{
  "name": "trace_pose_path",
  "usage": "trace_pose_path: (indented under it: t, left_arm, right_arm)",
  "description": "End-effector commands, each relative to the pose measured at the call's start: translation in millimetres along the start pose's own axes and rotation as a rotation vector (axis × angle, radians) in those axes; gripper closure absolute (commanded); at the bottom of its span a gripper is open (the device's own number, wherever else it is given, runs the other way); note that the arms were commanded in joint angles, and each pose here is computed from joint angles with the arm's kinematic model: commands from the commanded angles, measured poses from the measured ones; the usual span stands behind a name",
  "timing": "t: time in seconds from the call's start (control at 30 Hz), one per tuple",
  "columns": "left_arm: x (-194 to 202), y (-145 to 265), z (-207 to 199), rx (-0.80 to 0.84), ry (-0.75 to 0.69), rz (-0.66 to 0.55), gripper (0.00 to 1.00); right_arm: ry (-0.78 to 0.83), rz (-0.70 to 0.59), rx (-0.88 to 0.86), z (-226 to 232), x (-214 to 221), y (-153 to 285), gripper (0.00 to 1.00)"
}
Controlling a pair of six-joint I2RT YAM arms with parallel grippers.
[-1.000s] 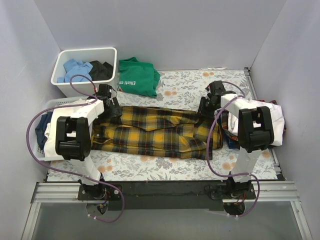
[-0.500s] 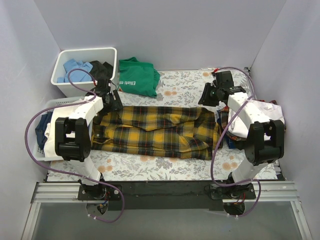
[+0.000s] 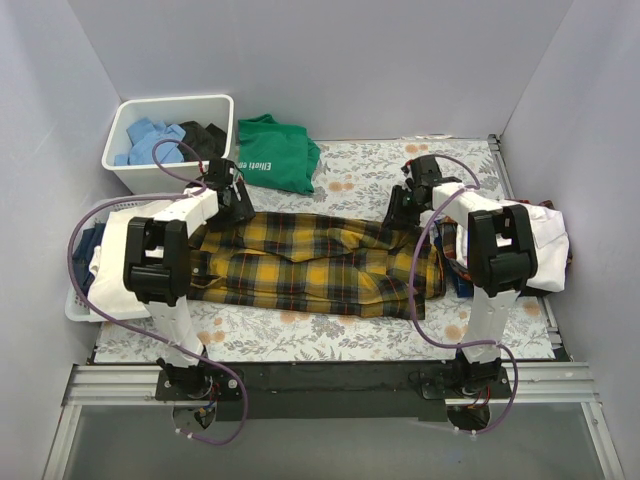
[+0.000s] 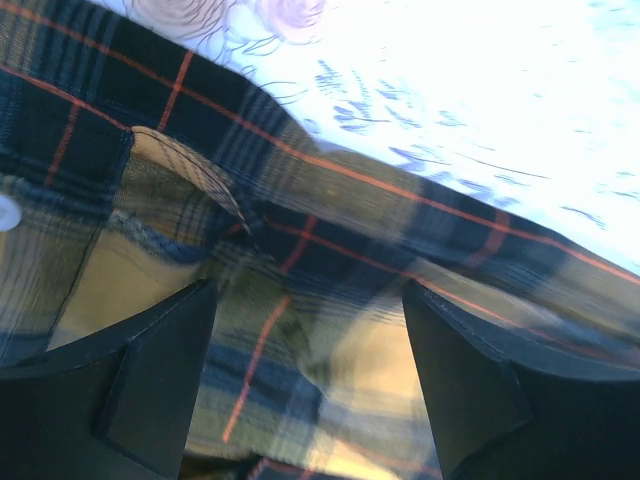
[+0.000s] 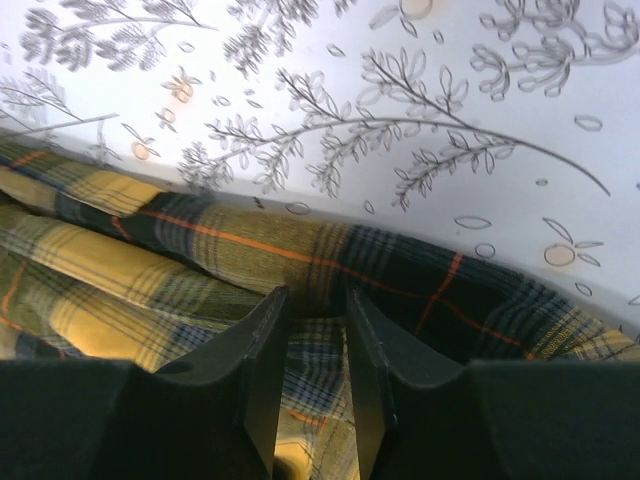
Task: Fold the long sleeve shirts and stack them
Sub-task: Fold the shirt
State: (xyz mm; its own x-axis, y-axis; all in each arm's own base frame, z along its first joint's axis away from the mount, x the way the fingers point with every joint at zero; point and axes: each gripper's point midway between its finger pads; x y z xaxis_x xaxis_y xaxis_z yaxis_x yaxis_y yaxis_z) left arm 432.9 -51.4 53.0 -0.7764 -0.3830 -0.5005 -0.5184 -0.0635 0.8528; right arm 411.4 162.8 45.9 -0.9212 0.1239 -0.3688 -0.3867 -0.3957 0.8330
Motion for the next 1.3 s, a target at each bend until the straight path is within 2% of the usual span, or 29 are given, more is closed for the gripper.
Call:
trace_pose_path:
  t: [0.0,0.17,0.37,0.53,0.63,0.7,0.83,0.93,1.0,1.07,1.13,1.27]
  left_arm:
    - [-3.9,-11.3,8.8,-0.059,0.014,-0.028,0.25]
    - [3.7,-17.7,15.9,-0.089,-0.001,-0.010,0.25]
    - [5.4,-18.5,23.3,-0.124,-0.012,-0.004,0.24]
    - [-3.5,-12.6,16.1,-0.094,-0.016,-0.021,0.24]
    - [-19.4,2.4,1.4,-0.031,-0.015,-0.056,0.24]
    - [-31.0,20.0,-12.5,0.034,-0.015,-0.082,0.23]
    - [-30.6,52.4,-39.0,0.132,-0.053,-0.114,0.21]
    - [-2.7,75.3,-68.6,0.213,-0.125,-0.094,0.20]
    - [29.6,88.6,-91.2,0.262,-0.186,-0.054,0.20]
    - [66.2,101.3,-101.3,0.309,-0.226,0.004,0.20]
    - [94.1,105.2,-95.9,0.319,-0.222,0.048,0.20]
    - [135.5,106.6,-90.5,0.351,-0.216,0.137,0.20]
  right_arm:
    - [-0.002,-0.017,0.031,-12.6,-0.2,-1.7,0.63]
    - [-0.049,-0.015,0.093,-43.3,-6.4,-12.2,0.63]
    - [-0.034,-0.098,0.130,-55.3,-38.2,3.0,0.64]
    - [0.048,-0.203,0.082,-28.5,-64.9,39.6,0.64]
    - [0.139,-0.308,0.052,5.6,-76.7,82.5,0.64]
    - [0.166,-0.320,0.033,17.9,-71.0,94.3,0.63]
    - [0.233,-0.272,0.016,41.6,-35.7,110.9,0.63]
    - [0.241,-0.160,0.008,39.6,14.8,106.7,0.63]
    - [0.226,-0.057,0.016,27.8,58.6,98.7,0.63]
    - [0.223,-0.017,0.004,26.4,89.6,106.9,0.63]
    - [0.204,0.023,0.004,17.2,124.5,111.2,0.63]
    - [0.172,0.058,0.031,-0.5,162.9,118.7,0.63]
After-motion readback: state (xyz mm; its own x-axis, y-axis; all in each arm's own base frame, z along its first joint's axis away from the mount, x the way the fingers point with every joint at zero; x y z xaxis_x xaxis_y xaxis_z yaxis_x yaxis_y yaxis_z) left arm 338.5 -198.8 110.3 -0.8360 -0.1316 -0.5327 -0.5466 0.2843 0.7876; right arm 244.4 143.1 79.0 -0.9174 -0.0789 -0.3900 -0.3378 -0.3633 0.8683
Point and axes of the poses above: each gripper's point midway between its finger pads, its own y axis back along the fingers, its own z axis along the line the jaws close on, x = y × z, and after that the axes turned 2 degrees about y, right-handed
